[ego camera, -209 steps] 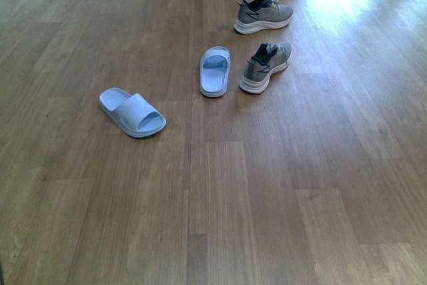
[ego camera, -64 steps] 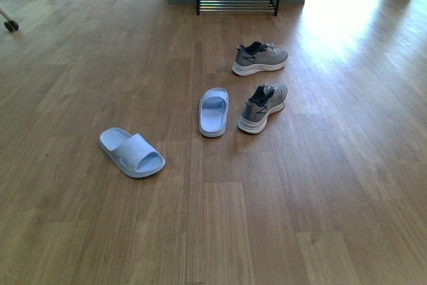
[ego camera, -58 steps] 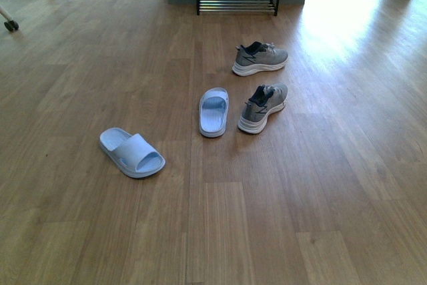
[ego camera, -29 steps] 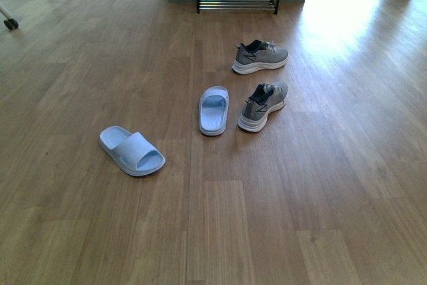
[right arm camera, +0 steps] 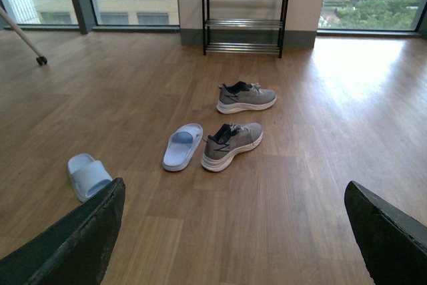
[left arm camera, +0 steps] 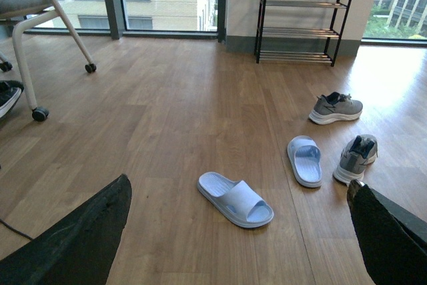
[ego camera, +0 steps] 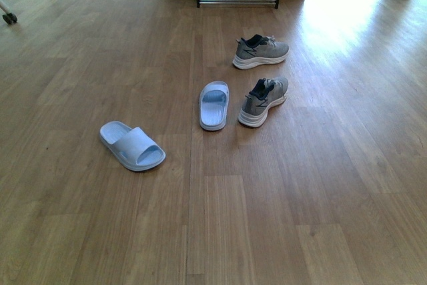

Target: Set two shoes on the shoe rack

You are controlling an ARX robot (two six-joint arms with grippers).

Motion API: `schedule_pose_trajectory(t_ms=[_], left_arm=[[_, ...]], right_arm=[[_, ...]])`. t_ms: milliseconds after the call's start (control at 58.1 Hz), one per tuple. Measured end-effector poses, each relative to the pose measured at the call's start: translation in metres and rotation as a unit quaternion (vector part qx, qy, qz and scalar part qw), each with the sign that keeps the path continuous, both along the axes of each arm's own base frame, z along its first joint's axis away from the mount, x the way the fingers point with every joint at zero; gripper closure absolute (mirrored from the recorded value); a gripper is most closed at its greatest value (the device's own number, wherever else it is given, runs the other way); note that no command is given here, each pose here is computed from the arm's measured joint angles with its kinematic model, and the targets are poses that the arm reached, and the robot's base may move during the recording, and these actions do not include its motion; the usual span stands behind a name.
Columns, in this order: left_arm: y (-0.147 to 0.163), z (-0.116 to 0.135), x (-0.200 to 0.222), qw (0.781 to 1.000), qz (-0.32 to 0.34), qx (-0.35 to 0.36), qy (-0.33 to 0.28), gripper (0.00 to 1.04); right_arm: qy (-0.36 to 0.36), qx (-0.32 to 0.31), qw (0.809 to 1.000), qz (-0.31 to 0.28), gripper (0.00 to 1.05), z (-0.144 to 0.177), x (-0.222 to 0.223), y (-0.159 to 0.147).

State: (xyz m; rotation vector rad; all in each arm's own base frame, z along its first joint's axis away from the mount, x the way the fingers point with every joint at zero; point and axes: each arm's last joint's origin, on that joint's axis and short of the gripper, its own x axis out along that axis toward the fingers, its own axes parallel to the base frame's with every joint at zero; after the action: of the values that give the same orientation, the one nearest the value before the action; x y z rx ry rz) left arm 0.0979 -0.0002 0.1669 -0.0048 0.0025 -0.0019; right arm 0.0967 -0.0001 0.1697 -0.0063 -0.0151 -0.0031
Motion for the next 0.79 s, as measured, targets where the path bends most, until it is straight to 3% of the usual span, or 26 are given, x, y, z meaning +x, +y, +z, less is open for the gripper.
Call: schedule_pose_trajectory(t_ms=[792], left_arm=[[0.0000, 0.0000, 0.0000, 1.000, 0.000, 0.000, 0.000, 0.09]], right_arm=[[0.000, 0.000, 1.000, 0.000, 0.09, 0.0000, 0.0000, 0.0000]])
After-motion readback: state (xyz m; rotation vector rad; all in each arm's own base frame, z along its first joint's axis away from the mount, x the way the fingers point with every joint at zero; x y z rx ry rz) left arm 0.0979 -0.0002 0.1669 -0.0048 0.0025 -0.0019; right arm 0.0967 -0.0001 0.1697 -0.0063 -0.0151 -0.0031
